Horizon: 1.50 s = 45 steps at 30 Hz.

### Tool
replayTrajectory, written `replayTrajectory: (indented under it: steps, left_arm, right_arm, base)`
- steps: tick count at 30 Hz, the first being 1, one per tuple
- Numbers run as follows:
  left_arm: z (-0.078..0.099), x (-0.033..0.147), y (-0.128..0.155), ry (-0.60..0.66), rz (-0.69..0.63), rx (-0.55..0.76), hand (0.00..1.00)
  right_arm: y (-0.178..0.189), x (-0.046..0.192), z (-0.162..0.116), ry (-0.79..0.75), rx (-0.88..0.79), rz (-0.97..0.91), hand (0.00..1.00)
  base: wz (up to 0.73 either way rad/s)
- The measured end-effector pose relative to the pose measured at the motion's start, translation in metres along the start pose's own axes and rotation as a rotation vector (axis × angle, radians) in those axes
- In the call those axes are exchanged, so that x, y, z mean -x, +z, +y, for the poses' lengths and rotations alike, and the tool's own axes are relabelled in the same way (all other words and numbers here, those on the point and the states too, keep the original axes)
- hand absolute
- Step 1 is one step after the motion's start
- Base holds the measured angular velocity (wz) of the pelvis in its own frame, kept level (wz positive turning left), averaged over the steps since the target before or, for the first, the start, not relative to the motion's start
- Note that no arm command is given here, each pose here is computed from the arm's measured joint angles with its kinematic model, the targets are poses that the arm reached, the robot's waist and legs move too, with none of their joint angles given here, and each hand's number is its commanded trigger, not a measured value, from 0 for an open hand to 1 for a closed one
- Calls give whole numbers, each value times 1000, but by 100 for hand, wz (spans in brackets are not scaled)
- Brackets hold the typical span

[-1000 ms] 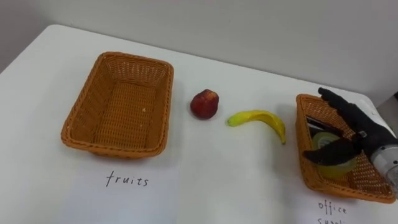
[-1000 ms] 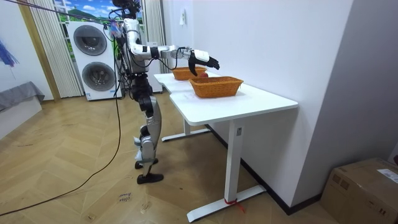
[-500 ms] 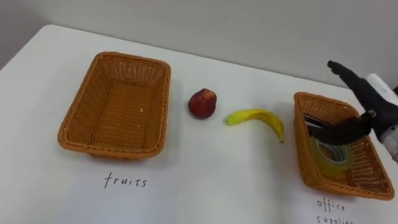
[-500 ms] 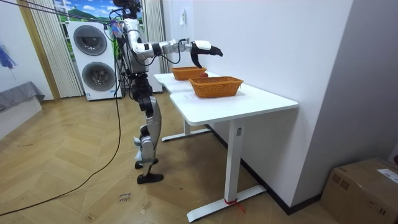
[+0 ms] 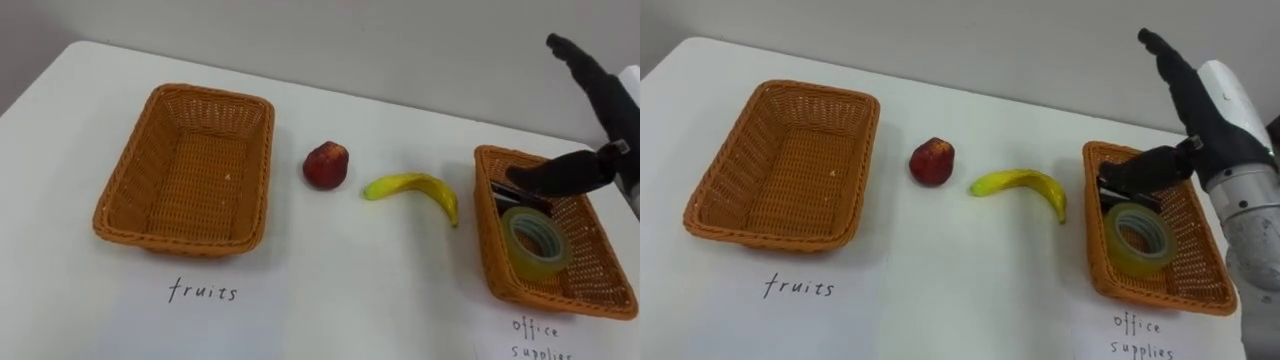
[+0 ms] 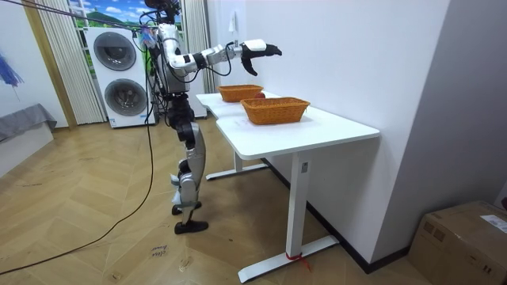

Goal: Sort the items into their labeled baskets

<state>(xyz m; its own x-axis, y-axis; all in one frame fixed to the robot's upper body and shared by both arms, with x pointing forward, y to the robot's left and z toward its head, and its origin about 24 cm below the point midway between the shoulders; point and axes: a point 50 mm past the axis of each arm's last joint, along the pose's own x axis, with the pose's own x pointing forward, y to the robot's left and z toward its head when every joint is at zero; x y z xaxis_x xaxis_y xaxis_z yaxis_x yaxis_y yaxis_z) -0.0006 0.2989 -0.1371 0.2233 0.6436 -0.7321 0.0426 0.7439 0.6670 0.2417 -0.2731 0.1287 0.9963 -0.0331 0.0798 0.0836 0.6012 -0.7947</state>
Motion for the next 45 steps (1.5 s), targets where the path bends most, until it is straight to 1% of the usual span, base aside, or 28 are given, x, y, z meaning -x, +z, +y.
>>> replayTrajectory:
  steps: [7, 10, 13, 17, 22, 26, 31, 36, 41, 45]
  left_arm:
    - [1, 0, 1, 15, -6, 0, 0]
    - [3, -1, 7, 18, -28, 7, 0]
    - [6, -3, 10, 25, -35, 7, 0]
    - [6, -4, 15, 28, -45, 11, 0]
    - [6, -4, 16, 30, -48, 12, 0]
    - [5, -4, 20, 28, -59, 10, 0]
    - [5, -4, 19, 27, -57, 9, 0]
    - [5, -4, 20, 28, -59, 9, 0]
    - [5, -4, 20, 28, -61, 7, 0]
    - [4, -4, 20, 20, -60, 5, 0]
  right_arm:
    - [5, -5, -3, -13, 7, -22, 0]
    - [6, -7, -3, -14, -13, -28, 0]
    - [8, -15, 5, 7, -25, -37, 0]
    - [3, -18, 13, 31, -31, -11, 0]
    - [-1, -21, 18, 36, -35, 12, 0]
    - [3, -27, 20, 44, -35, -5, 0]
    - [4, -29, 21, 51, -19, -6, 0]
    - [5, -30, 29, 101, 16, -11, 0]
    - [-1, -30, 45, 163, 39, 18, 0]
    - [-4, -30, 46, 169, 41, 32, 0]
  base:
    - [1]
    - [0]
    - [0]
    - [6]
    - [13]
    - [6]
    - [7]
    - [5]
    - [0]
    - [0]
